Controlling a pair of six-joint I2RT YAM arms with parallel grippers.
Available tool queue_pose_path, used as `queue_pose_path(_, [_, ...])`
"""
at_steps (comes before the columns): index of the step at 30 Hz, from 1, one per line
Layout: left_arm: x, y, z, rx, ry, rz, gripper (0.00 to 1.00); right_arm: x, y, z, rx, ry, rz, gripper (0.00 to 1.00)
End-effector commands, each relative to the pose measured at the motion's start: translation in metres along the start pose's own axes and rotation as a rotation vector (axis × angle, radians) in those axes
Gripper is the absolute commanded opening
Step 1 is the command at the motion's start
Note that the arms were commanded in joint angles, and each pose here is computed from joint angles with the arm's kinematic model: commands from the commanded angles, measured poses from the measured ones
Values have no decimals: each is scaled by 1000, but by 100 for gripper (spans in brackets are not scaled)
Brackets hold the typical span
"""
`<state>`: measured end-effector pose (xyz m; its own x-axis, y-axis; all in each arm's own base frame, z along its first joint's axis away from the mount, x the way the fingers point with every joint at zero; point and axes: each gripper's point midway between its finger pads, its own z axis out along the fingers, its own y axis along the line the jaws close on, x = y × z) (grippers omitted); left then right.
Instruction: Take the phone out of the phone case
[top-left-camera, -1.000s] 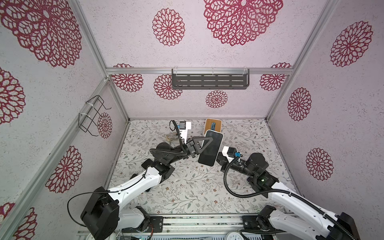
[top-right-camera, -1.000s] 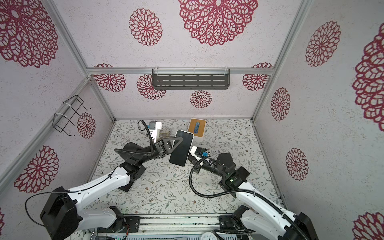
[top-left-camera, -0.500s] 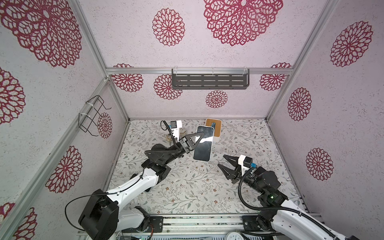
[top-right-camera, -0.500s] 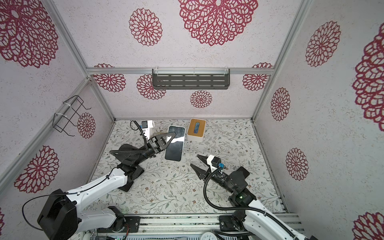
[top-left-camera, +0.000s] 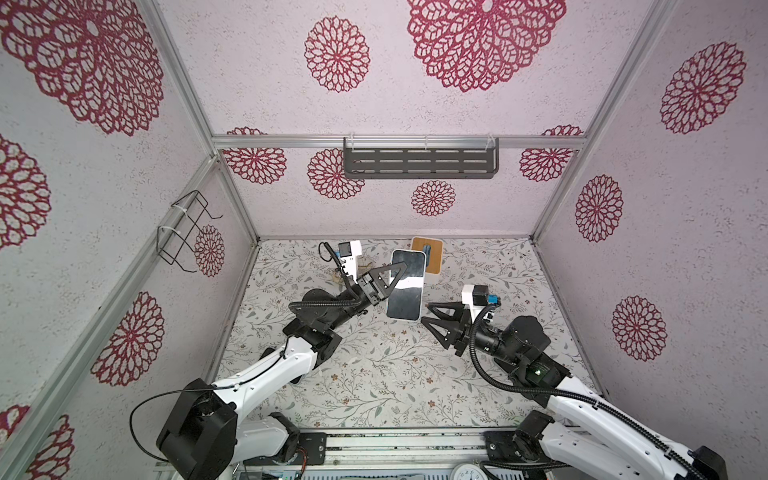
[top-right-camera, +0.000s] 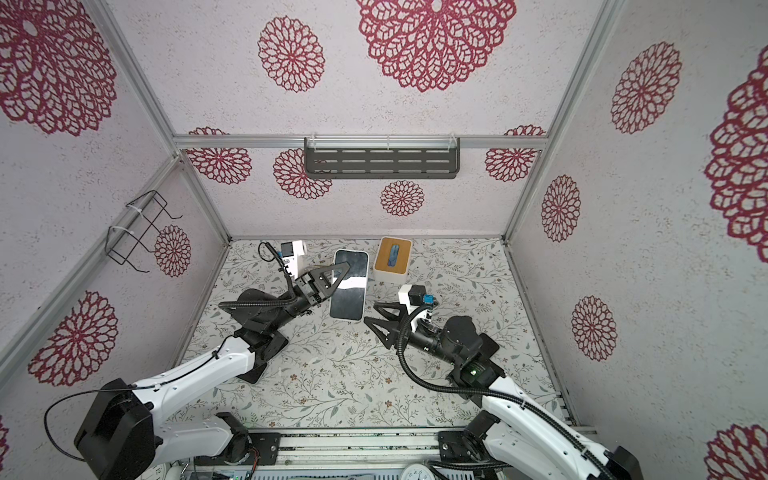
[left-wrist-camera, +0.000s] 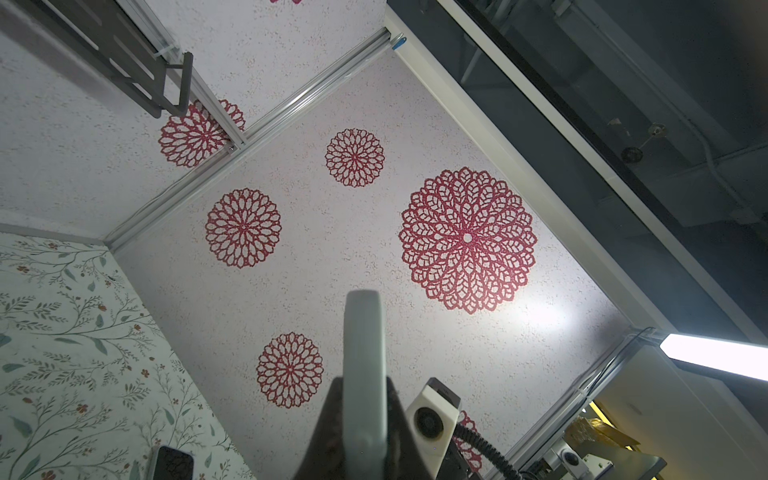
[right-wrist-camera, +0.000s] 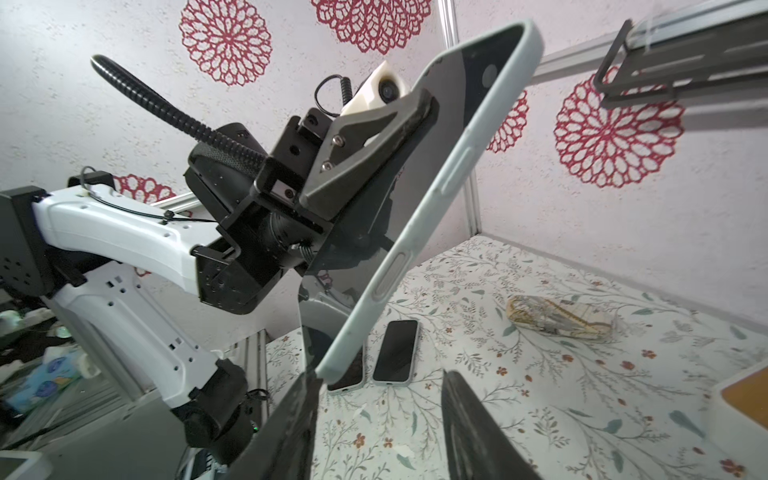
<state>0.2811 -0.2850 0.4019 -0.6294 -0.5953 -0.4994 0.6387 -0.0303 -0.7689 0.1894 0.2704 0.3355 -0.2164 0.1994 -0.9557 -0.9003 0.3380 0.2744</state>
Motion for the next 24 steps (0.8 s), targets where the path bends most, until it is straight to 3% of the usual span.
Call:
queue_pose_path(1, [-9,-12,0,44,-26,43,0,-13,17,4,-81,-1,-1,45])
queue_pose_path(24, [-10,-11,1,47,-23,66,0,-20,35,11,-213,-23,28,30])
